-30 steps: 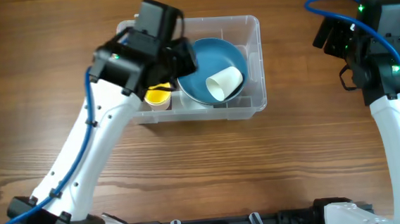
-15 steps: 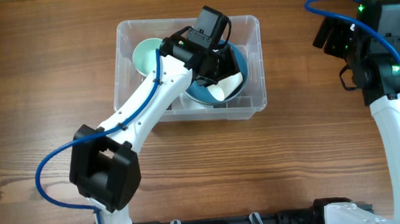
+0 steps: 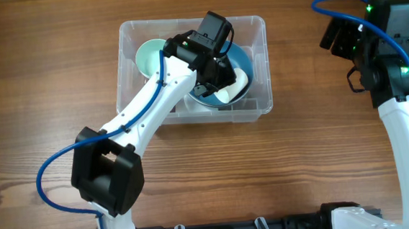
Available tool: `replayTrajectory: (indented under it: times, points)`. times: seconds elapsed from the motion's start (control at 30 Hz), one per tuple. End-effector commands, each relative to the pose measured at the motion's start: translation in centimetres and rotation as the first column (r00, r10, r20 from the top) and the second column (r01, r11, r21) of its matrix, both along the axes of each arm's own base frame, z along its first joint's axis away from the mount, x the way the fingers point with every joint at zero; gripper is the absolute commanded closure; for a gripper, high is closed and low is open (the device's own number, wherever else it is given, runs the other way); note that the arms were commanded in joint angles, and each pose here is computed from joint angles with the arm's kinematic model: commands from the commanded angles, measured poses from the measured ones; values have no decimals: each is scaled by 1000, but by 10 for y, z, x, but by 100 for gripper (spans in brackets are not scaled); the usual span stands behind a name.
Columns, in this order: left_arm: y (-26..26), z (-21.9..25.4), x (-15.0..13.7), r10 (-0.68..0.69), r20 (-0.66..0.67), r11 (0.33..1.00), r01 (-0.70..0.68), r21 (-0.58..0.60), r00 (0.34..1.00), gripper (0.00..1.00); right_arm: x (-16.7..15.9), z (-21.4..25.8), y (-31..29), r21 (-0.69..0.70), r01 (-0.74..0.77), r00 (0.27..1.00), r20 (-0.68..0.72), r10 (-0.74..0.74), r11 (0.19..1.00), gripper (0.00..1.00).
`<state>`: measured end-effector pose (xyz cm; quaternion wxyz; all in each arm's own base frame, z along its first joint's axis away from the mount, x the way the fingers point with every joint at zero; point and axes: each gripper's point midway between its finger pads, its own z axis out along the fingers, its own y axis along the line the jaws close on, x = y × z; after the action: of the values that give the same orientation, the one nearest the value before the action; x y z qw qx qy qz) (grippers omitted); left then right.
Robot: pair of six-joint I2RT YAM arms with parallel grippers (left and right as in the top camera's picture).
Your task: Pack container
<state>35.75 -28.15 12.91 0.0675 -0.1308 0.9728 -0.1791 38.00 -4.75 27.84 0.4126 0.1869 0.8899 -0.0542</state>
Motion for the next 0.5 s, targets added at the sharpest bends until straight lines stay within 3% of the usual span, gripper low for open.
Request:
replayTrajectory:
  times: [0.0, 0.47]
  points:
    - [1, -13, 2, 40, -25, 999, -40, 24, 999, 56, 2, 3, -4, -21, 10, 1000, 3, -10, 1000, 0]
    - [-9, -33, 16, 45, -12, 999, -44, 12, 999, 59, 2, 3, -4, -20, 10, 1000, 3, -10, 1000, 0]
